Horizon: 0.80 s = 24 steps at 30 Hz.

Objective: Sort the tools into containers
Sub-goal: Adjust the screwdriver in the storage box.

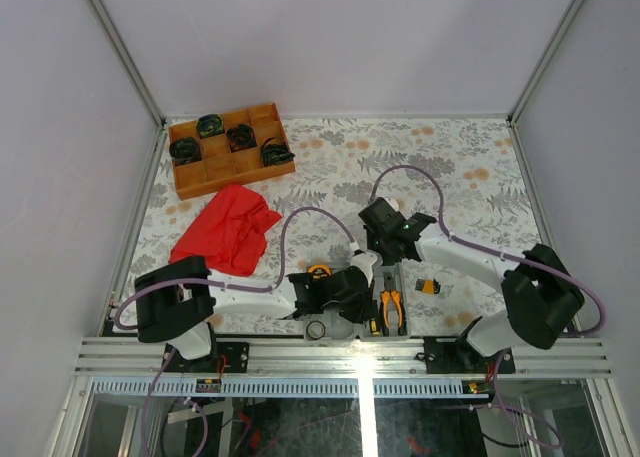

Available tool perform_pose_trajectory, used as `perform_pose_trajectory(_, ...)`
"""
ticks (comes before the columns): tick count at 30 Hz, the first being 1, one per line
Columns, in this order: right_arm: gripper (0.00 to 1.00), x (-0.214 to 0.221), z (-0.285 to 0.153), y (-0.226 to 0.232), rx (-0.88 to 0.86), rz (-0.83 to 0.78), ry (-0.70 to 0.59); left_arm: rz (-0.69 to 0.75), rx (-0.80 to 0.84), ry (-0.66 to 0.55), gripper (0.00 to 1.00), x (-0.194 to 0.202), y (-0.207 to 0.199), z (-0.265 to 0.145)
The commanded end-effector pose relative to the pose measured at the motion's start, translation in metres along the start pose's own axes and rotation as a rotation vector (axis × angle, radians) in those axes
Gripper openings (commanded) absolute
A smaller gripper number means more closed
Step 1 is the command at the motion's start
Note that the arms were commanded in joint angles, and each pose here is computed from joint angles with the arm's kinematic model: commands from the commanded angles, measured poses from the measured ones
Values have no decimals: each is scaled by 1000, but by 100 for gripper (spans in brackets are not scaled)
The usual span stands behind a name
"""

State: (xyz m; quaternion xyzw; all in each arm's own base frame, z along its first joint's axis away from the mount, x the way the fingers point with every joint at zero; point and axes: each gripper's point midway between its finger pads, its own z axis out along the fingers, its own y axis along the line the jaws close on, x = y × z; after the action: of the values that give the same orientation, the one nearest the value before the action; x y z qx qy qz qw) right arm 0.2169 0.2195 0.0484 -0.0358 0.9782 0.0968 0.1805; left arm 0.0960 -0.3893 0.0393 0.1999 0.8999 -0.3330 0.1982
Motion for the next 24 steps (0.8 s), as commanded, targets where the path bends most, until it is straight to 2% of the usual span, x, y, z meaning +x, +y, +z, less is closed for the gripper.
perform_pose_trajectory(1,21,-51,-49,32,-167,62,-257,16,-276,238,0,66,78,-16)
perform_pose_trajectory(9,25,-54,-67,-6,-91,143,-417,60,-261,165,0,46,71,-27)
perform_pose_trajectory(14,26,-44,-66,-18,-78,169,-431,80,-209,98,8,24,56,-39)
perform_pose_trajectory(24,28,-30,-59,-18,-119,146,-406,82,-103,-38,16,-29,15,-67)
